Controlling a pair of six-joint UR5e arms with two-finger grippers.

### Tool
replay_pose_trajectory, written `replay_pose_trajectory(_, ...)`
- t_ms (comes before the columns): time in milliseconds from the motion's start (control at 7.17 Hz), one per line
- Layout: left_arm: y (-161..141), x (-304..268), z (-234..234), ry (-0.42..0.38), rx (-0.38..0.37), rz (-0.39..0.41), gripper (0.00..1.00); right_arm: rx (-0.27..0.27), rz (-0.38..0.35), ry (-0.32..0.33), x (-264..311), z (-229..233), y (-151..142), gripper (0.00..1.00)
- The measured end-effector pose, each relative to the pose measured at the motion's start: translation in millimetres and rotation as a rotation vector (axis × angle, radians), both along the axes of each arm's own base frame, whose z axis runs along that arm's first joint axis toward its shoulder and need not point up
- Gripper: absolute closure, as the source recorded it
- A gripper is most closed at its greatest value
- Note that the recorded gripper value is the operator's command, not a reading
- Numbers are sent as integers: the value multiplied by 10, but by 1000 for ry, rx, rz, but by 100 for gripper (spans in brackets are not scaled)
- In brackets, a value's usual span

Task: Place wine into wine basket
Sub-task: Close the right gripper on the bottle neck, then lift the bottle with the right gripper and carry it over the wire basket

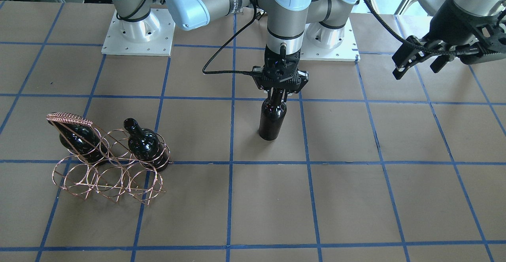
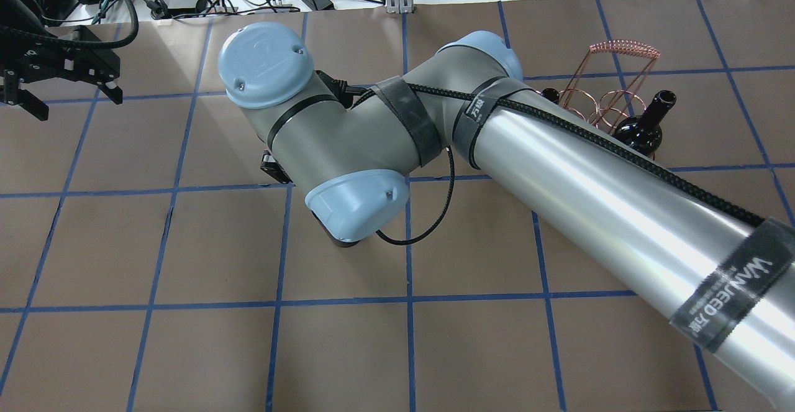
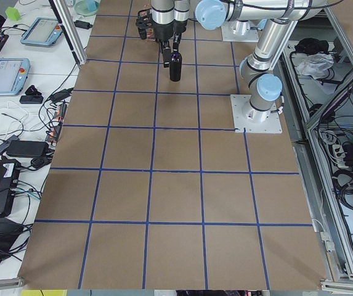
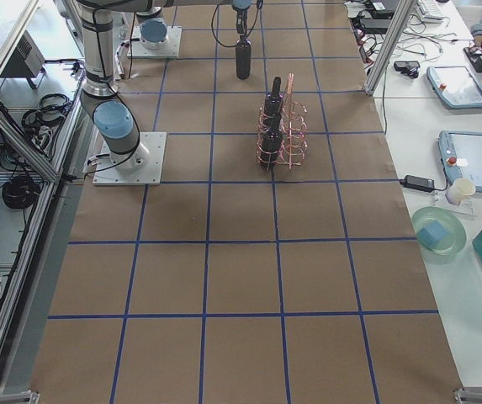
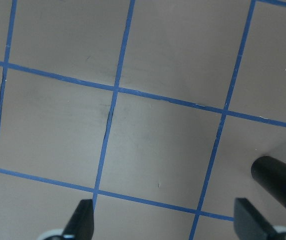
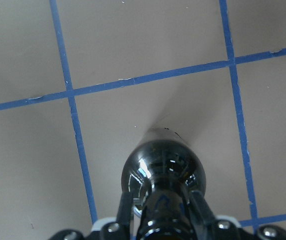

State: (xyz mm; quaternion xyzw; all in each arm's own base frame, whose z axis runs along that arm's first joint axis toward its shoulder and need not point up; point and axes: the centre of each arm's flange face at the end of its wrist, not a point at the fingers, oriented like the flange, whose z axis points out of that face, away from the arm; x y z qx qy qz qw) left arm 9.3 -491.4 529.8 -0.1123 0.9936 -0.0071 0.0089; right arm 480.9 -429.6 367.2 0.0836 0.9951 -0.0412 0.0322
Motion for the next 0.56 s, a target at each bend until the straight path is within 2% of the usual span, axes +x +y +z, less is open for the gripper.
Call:
replay_pose_trajectory(279,2,0,-1,-3,2,-2,0,10,2,-9,0,21,16,100)
replay_pose_trajectory(558,2,0,-4,-3,3,-3,0,7,1,-11,-110,271,89,100)
